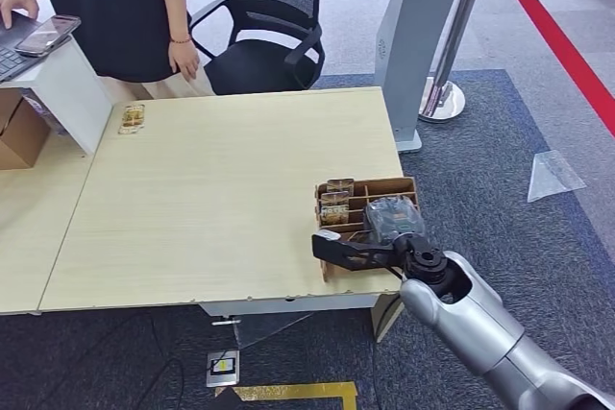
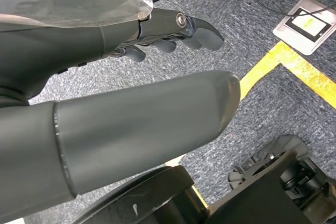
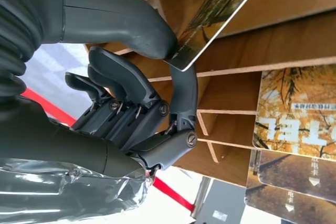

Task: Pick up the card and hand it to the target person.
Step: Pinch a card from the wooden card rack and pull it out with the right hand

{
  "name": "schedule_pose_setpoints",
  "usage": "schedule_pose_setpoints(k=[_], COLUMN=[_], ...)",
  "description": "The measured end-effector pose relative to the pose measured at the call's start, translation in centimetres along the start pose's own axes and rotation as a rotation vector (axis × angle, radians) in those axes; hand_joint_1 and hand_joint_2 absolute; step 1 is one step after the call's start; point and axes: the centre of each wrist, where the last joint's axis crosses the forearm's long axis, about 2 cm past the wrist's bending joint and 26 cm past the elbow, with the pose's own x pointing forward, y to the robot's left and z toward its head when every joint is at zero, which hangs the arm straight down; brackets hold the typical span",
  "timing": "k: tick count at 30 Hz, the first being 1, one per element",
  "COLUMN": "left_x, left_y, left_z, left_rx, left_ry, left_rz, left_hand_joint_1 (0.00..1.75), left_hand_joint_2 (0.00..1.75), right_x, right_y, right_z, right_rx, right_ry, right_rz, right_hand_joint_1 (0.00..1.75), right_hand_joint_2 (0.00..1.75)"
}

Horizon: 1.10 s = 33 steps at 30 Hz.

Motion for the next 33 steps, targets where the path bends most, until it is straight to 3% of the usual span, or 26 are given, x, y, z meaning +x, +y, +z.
schedule_pose_setpoints(k=[9, 24, 29, 33], left_x=[0.0, 0.0, 0.1, 0.7], left_y=[0.0, 0.0, 0.0, 0.0], left_z=[0.0, 0.0, 0.0, -0.1], left_rx=[0.000, 0.003, 0.005, -0.009], left_ry=[0.006, -0.004, -0.010, -0.024], left_rz=[-0.003, 0.005, 0.002, -0.017], left_hand_joint_1=[0.00, 0.00, 0.00, 0.00], left_hand_joint_2=[0.00, 0.00, 0.00, 0.00], right_x=[0.6, 1.3, 1.1, 0.2], right_y=[-3.5, -12.4, -14.6, -14.9], right_z=[1.1, 4.5, 5.4, 4.8], right_rx=[0.022, -0.262, -0.520, -0.683], right_ry=[-0.032, -0.091, -0.127, -0.308], right_rz=[0.065, 0.105, -0.048, -0.318], right_hand_joint_1=[1.75, 1.75, 1.75, 1.75], right_hand_joint_2=[1.75, 1.75, 1.75, 1.75])
